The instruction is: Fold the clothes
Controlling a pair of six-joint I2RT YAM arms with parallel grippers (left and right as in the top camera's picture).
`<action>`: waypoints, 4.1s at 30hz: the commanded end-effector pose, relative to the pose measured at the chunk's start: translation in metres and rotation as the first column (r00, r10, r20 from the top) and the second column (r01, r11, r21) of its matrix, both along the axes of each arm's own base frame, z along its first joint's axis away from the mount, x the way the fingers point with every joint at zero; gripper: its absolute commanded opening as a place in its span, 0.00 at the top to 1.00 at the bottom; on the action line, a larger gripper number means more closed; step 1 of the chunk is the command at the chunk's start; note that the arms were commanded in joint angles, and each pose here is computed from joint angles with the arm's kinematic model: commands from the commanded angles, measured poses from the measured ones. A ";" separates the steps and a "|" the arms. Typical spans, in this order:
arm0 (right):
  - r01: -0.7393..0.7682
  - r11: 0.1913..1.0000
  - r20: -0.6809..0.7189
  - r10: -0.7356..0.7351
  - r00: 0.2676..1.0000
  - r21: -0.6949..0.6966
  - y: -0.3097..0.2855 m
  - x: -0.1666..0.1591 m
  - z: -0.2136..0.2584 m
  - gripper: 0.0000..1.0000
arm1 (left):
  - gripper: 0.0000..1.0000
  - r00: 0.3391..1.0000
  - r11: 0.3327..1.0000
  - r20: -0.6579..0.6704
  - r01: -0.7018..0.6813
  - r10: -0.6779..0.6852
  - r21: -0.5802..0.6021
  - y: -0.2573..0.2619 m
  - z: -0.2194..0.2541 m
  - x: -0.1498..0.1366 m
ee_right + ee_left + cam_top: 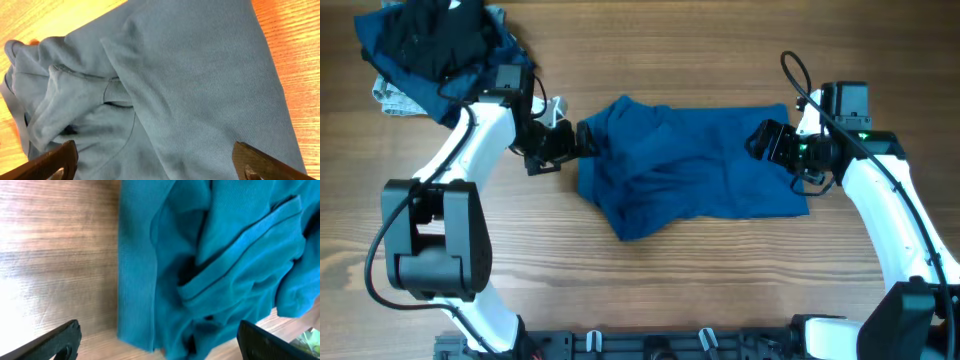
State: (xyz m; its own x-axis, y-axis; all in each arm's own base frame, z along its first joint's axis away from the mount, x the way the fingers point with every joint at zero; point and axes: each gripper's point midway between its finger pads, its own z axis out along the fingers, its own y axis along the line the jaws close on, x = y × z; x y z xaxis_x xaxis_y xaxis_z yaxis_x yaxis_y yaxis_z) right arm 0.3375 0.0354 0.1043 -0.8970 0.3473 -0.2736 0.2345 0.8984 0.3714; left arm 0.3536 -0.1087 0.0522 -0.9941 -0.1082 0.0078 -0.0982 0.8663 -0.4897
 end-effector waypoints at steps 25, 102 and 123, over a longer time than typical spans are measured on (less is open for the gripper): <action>-0.042 0.999 -0.009 0.042 0.999 -0.006 0.002 -0.007 0.006 0.00 | 0.00 0.999 0.980 0.030 -0.004 0.010 -0.198 0.006 -0.039 0.010; -0.038 0.999 0.002 0.038 0.999 -0.007 0.002 -0.004 0.006 0.01 | 0.96 0.981 0.937 -0.097 -0.127 0.167 0.326 0.097 -0.029 0.042; -0.026 1.000 -0.007 0.026 1.000 -0.014 -0.001 0.002 -0.019 0.01 | 0.96 0.993 0.919 0.035 0.089 -0.111 0.383 -0.051 0.058 0.038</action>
